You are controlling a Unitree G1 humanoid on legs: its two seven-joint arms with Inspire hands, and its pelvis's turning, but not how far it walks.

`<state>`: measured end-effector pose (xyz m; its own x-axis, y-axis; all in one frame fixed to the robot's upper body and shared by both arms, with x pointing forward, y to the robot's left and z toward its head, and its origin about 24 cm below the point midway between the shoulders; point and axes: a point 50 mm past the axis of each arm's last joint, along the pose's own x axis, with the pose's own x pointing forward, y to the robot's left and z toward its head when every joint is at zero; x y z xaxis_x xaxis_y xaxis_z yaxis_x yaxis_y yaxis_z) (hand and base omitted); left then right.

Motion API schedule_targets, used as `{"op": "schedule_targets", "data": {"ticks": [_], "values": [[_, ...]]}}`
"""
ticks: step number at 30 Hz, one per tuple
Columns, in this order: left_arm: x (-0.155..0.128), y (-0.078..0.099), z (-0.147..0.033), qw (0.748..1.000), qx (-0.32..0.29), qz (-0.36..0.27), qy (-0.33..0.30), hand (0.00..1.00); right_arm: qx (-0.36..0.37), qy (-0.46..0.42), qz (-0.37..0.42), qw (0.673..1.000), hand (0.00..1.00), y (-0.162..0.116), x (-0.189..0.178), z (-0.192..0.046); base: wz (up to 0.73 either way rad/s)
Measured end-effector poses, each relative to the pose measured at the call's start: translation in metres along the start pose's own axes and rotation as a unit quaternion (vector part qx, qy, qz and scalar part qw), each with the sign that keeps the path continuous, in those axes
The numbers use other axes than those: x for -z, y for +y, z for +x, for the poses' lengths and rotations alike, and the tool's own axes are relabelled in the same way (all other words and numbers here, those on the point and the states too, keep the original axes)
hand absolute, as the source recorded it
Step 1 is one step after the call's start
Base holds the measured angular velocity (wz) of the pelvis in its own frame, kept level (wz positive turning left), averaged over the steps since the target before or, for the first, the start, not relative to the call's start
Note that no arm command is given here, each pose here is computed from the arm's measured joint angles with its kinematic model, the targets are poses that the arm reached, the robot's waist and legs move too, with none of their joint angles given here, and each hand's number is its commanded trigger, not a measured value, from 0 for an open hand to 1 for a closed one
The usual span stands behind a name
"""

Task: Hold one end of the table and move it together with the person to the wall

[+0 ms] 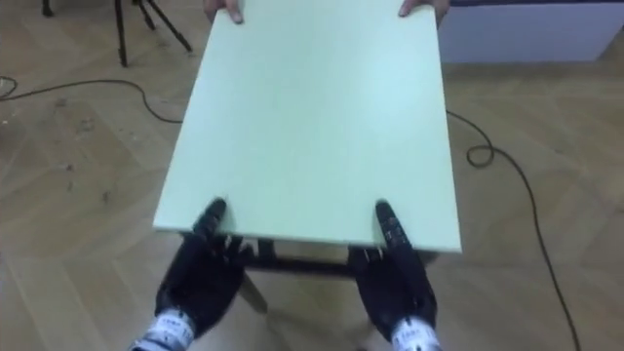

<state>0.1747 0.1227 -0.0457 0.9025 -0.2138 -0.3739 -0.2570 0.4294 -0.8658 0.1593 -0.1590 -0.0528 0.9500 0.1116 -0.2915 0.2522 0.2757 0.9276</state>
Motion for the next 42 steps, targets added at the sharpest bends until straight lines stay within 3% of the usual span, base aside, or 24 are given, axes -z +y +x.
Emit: {"op": "schedule_targets", "data": {"ticks": [15,21,28,35,42], "values": [[-0.012,0.006,-0.017,1.0,0.0,0.019,-0.023,1.0,-0.003,0.017,0.011,1.0,1.0,0.003,0.015,-0.006,0.02],[-0.017,-0.001,-0.015,0.999,0.023,0.025,-0.035,1.0,-0.03,0.022,0.005,0.999,1.0,0.013,0.015,0.002,-0.21],[-0.034,-0.02,0.002,0.996,0.056,0.044,-0.061,1.0,-0.061,0.022,0.003,0.998,1.0,0.031,0.014,0.024,0.04],[-0.021,0.006,-0.016,0.998,0.013,0.034,-0.041,1.0,-0.02,0.031,-0.003,0.999,1.0,0.007,0.017,0.007,-0.18],[-0.01,0.015,-0.023,0.999,-0.007,0.02,-0.024,1.0,-0.004,0.033,-0.019,0.999,1.0,-0.002,0.014,0.0,-0.22]]}}
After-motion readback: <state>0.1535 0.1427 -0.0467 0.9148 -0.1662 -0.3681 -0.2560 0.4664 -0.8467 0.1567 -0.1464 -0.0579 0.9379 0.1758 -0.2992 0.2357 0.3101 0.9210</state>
